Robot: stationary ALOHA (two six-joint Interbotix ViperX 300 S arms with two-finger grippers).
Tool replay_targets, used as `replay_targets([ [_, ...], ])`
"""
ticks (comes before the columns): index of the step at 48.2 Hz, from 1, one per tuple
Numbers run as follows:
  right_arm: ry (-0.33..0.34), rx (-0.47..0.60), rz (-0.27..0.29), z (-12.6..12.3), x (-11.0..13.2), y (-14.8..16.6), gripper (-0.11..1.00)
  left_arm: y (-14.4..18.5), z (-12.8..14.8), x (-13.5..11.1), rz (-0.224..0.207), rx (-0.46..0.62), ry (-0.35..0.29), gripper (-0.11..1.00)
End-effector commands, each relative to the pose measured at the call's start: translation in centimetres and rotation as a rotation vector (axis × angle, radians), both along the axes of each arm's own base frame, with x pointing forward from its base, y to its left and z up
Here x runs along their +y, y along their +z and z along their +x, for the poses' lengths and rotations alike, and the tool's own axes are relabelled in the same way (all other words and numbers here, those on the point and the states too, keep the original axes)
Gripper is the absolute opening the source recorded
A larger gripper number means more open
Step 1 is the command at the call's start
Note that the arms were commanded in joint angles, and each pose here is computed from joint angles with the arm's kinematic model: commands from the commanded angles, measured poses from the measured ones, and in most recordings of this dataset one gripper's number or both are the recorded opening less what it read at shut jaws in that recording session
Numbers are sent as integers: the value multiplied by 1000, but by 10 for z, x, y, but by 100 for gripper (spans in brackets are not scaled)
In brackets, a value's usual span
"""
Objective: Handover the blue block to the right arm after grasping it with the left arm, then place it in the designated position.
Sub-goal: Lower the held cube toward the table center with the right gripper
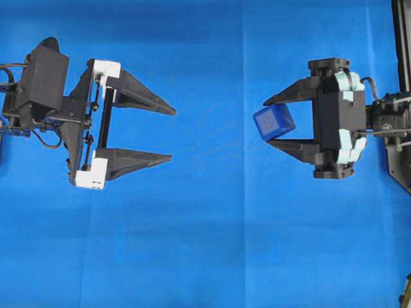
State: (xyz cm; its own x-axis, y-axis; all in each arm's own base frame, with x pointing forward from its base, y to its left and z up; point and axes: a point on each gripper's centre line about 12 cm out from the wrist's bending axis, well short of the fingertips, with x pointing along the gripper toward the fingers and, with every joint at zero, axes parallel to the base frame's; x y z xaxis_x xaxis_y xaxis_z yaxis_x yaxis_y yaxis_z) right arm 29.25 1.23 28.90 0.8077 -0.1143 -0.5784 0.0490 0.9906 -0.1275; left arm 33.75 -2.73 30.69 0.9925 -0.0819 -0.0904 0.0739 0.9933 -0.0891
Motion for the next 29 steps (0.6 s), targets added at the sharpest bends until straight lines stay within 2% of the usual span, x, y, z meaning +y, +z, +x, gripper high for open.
replay_targets([
  [1, 5, -43, 9, 1, 1, 13, 44, 14, 2, -1, -2, -40, -2, 92],
  [21, 7, -40, 15, 4, 2, 10, 44, 13, 1, 0, -3, -37, 0, 92],
  [29, 15, -44, 51, 13, 7, 2, 44, 14, 2, 0, -3, -40, 0, 92],
])
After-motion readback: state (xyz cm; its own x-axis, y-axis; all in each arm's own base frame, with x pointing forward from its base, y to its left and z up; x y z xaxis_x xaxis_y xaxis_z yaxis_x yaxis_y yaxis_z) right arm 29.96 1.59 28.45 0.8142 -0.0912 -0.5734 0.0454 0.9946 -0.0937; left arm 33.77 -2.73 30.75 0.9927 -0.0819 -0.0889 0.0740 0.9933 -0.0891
